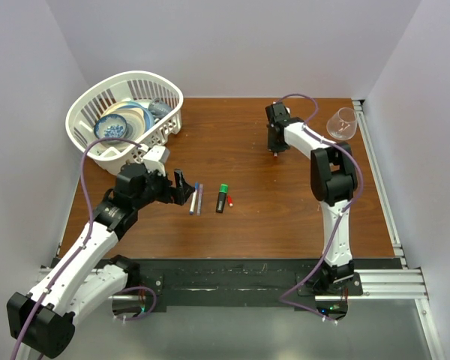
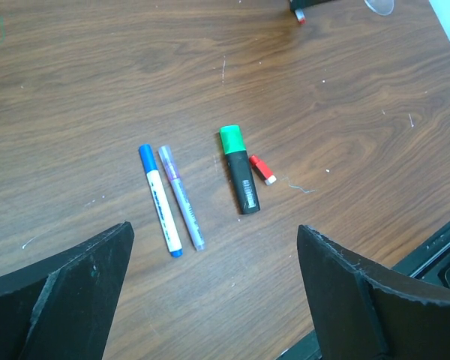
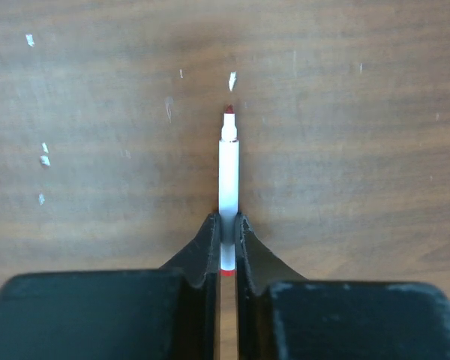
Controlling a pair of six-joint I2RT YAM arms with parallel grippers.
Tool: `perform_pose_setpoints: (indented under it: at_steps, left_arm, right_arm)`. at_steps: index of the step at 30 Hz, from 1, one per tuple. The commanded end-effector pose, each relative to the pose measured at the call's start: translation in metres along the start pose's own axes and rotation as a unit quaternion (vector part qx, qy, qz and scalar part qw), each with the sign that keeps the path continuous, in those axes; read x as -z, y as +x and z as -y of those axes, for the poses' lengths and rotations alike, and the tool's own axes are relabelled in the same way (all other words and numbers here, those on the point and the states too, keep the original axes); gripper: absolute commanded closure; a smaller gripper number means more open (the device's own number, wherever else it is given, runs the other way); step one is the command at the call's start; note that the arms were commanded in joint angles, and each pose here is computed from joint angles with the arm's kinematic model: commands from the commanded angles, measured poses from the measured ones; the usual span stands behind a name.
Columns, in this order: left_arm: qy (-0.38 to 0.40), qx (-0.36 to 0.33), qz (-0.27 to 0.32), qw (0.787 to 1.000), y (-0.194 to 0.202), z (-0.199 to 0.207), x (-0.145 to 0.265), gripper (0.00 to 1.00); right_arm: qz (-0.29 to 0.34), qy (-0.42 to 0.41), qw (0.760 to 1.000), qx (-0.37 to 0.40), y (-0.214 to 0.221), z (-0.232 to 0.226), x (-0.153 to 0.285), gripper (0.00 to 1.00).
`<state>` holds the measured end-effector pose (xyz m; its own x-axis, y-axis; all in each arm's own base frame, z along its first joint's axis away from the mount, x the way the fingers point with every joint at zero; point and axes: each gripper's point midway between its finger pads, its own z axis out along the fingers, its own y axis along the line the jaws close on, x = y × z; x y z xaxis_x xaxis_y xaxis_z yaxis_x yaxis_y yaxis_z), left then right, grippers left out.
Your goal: Insert the pens into the pen caps
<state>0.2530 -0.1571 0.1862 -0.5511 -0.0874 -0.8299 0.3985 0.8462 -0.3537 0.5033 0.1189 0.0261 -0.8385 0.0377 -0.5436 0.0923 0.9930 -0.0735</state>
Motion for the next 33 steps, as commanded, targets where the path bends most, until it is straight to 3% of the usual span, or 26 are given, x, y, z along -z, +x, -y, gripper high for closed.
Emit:
perform_pose_setpoints:
  at_steps: [1, 4, 11, 18, 26, 31, 33]
  left_arm:
    - [0.009, 0.005, 0.034, 0.999, -0.015, 0.004, -0.001, 0.06]
    - [0.017, 0.043, 0.035, 0.998, -0.016, 0.008, -0.008, 0.11]
    - [0.039, 0.096, 0.01, 0.995, -0.025, 0.02, -0.033, 0.12]
    - [0.116, 0.135, 0.027, 0.984, -0.05, 0.049, -0.053, 0.16]
    - [0.159, 0.152, 0.029, 0.975, -0.05, 0.073, -0.069, 0.25]
    - [0.178, 0.164, 0.012, 0.97, -0.04, 0.089, -0.079, 0.38]
    - [0.185, 0.162, 0.004, 0.969, -0.036, 0.096, -0.081, 0.53]
  right_arm:
    - [-0.025, -0.02, 0.999, 0.026, 0.032, -0.003, 0.029, 1.0]
    - [0.005, -0.055, 0.998, 0.031, 0.044, -0.015, 0.059, 1.0]
    - [0.05, -0.171, 0.983, 0.033, 0.093, -0.07, 0.132, 1.0]
    - [0.133, -0.348, 0.927, 0.039, 0.119, -0.149, 0.24, 1.0]
    - [0.151, -0.415, 0.896, 0.034, 0.13, -0.174, 0.291, 1.0]
    - [0.167, -0.431, 0.886, 0.023, 0.128, -0.18, 0.307, 1.0]
    - [0.173, -0.427, 0.887, 0.019, 0.125, -0.18, 0.309, 1.0]
